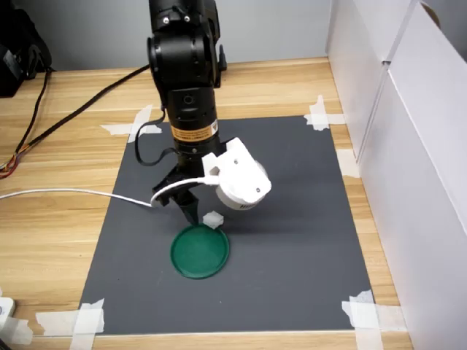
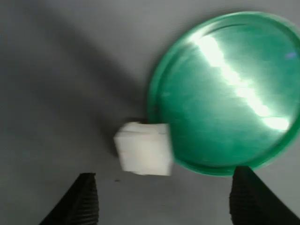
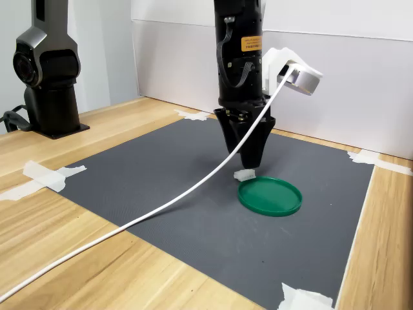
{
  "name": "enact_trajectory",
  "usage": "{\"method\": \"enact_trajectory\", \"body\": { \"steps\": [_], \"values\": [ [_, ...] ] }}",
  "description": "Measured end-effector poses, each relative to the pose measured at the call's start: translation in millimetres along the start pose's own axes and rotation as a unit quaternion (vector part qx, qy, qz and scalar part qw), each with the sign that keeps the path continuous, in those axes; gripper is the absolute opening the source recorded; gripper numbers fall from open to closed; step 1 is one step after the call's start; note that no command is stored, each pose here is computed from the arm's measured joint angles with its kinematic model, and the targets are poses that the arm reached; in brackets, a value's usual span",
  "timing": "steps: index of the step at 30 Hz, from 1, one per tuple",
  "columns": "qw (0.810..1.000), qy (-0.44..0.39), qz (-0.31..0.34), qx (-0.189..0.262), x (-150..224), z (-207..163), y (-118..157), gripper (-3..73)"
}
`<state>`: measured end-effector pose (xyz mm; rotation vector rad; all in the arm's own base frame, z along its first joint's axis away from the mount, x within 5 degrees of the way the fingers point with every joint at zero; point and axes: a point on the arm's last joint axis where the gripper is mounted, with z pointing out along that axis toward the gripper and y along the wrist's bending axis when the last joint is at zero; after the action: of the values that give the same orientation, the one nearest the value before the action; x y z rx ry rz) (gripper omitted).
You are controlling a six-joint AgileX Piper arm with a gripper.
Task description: Grasp a white terminal and put it in the green lid.
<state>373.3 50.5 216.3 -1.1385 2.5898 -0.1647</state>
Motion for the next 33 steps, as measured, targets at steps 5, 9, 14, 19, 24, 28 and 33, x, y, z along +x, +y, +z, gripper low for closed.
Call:
{"method": "enact_trajectory", "body": {
  "steps": [5, 9, 14, 19, 24, 28, 33],
  "values": [
    [1.000, 0.012, -0.020, -0.017, 1.4, 5.7, 1.8, 67.7],
    [0.999, 0.017, -0.027, -0.025, 1.8, 12.1, 2.8, 67.7],
    [0.998, 0.025, -0.047, -0.033, 2.2, 20.8, 3.6, 67.7],
    [0.998, 0.027, -0.047, -0.037, 2.0, 24.7, 3.9, 67.6],
    [0.998, 0.025, -0.043, -0.041, 1.4, 26.4, 4.4, 64.1],
    [0.998, 0.030, -0.041, -0.045, 1.9, 30.3, 5.0, 56.2],
    [0.998, 0.030, -0.034, -0.045, 1.9, 30.6, 5.0, 38.6]
  ]
}}
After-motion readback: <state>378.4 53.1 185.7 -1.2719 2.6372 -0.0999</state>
